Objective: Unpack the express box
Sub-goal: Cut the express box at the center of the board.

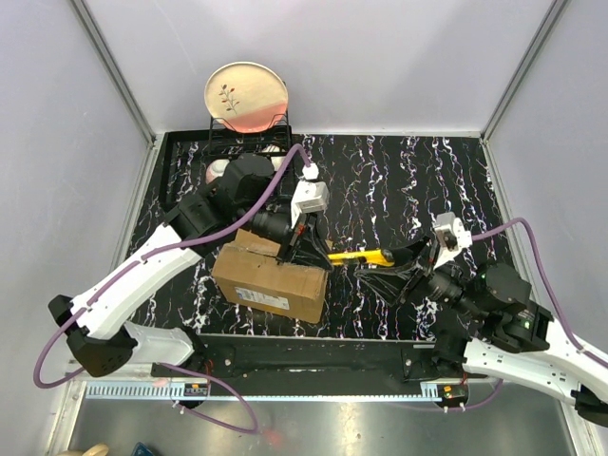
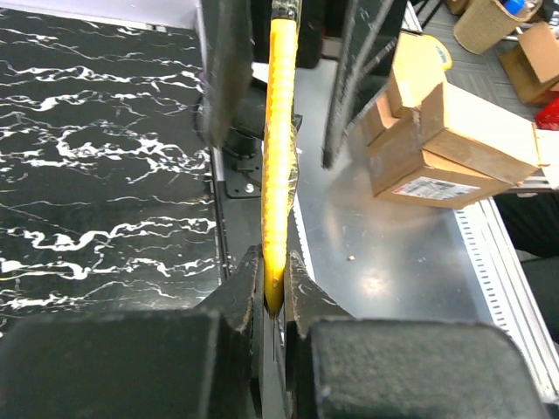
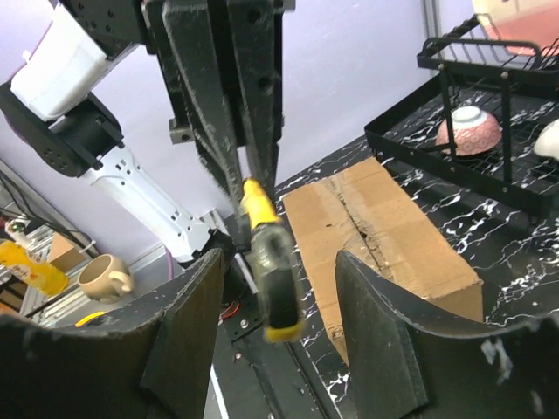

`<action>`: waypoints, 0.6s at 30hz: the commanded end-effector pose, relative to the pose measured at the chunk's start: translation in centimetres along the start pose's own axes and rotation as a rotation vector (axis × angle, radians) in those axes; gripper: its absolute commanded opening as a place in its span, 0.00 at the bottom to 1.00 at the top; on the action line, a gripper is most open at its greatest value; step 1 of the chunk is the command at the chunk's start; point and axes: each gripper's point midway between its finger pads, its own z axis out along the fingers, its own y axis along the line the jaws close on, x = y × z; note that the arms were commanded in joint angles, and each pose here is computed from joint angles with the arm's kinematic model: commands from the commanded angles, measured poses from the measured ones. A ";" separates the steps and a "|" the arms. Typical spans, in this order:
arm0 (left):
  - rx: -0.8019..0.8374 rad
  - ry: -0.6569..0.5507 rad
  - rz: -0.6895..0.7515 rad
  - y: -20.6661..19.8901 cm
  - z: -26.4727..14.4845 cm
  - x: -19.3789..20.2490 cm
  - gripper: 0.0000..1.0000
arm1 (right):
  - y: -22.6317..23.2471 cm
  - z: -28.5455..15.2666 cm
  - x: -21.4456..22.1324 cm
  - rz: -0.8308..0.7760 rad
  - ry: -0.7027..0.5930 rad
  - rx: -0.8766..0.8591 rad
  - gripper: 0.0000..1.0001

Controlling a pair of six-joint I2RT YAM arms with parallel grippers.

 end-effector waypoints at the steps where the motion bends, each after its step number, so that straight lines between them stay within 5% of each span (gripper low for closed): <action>1: 0.098 -0.019 0.047 -2.9 -0.6 -0.2 0.00 | 0.2 -1.0 -4.3 -0.053 -0.130 0.026 0.61; 8: 0.101 -0.014 0.065 -3.4 -0.9 0.0 0.00 | 1.5 0.4 -4.4 -0.088 -0.045 -0.015 0.61; 18: 0.085 -0.021 0.088 -3.4 -1.1 -0.1 0.00 | 4.3 1.8 -2.4 -0.046 0.077 -0.161 0.47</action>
